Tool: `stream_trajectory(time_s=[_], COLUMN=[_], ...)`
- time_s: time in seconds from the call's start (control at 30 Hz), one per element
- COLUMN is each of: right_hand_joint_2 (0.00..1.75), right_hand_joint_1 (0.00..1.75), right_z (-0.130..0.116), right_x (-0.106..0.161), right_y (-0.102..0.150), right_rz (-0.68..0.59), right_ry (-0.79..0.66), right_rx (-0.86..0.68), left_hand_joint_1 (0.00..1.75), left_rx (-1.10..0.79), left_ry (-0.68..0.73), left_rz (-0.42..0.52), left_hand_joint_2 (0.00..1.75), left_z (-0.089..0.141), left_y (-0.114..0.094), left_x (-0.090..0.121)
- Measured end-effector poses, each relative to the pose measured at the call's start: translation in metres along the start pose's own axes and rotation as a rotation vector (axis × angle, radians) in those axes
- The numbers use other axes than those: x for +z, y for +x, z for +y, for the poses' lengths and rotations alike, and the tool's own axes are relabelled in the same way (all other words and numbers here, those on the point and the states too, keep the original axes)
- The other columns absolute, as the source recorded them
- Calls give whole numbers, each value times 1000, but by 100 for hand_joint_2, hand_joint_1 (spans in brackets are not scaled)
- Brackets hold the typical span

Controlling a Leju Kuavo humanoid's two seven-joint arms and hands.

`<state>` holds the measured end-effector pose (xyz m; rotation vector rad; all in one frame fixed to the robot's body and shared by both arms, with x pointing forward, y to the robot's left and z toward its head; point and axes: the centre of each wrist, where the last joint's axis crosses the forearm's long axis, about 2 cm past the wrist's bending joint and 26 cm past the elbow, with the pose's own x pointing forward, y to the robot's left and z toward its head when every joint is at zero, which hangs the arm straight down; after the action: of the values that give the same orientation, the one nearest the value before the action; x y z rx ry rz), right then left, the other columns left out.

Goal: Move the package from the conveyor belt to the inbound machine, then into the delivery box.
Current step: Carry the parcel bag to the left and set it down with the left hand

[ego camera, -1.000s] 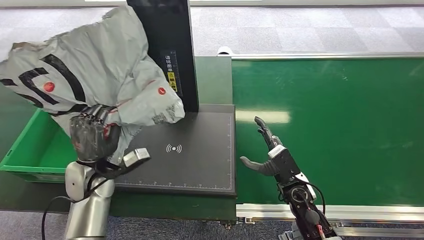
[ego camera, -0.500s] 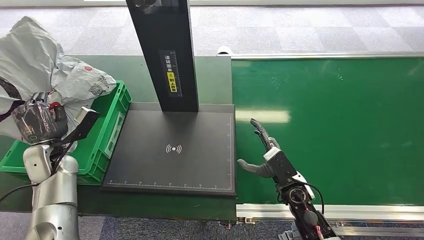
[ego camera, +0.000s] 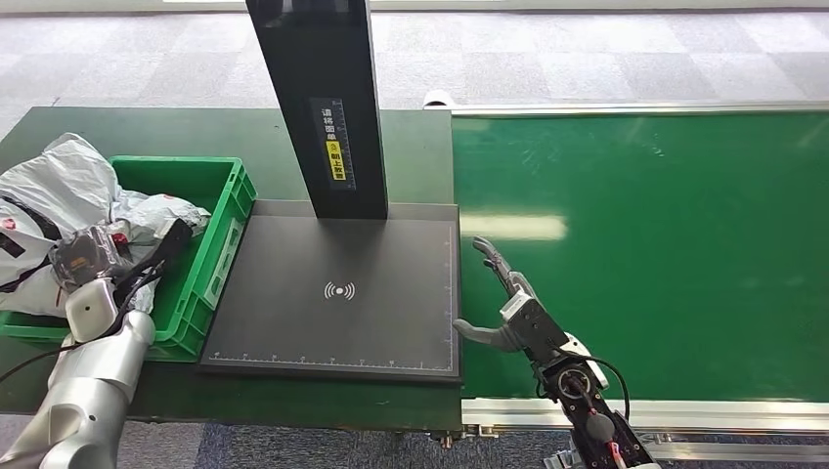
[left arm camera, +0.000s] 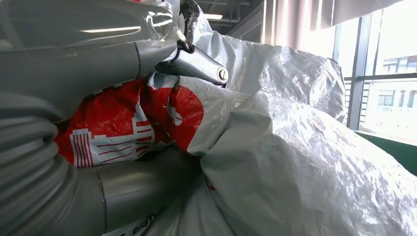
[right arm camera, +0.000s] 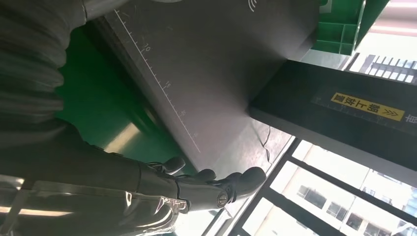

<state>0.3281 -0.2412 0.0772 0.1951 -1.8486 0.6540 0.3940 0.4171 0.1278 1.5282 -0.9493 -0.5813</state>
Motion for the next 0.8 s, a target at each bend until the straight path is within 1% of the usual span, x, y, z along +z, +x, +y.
stream_trajectory(time_s=[0.23,0.33,0.37,0.4,0.47,0.5,0.53,0.63,0.73,0.8], right_hand_joint_2=[175,175,175,175,175,175,175,175,175,175], right_hand_joint_1=[0,0,0,0,0,0,0,0,0,0], right_z=[0,0,0,0,0,0,0,1,2,3], right_x=[-1,-1,-1,-1,-2,-2,-3,-3,-3,-2], right_y=[1,1,1,2,3,3,4,6,8,9], right_rz=[-3,-3,-3,-3,-3,-2,-3,-6,-9,-10], right_ry=[2,12,16,19,26,29,31,34,34,34], right_rx=[1,2,3,4,5,6,7,11,11,10], left_hand_joint_1=[175,175,168,132,45,7,0,0,0,0], left_rx=[-32,-69,-87,-102,-111,-104,-90,-23,35,51], left_ry=[-25,-100,-130,-153,-167,-157,-140,-39,70,115], left_rz=[-11,6,10,9,6,4,0,-31,-91,-137], left_hand_joint_2=[175,175,175,175,175,175,175,175,175,175], left_z=[-2,-2,-2,-3,-3,-3,-3,-2,-2,-1], left_y=[-2,-3,-3,-3,-3,-3,-3,-4,-5,-4], left_x=[-2,-5,-6,-6,-7,-7,-7,-5,-1,3])
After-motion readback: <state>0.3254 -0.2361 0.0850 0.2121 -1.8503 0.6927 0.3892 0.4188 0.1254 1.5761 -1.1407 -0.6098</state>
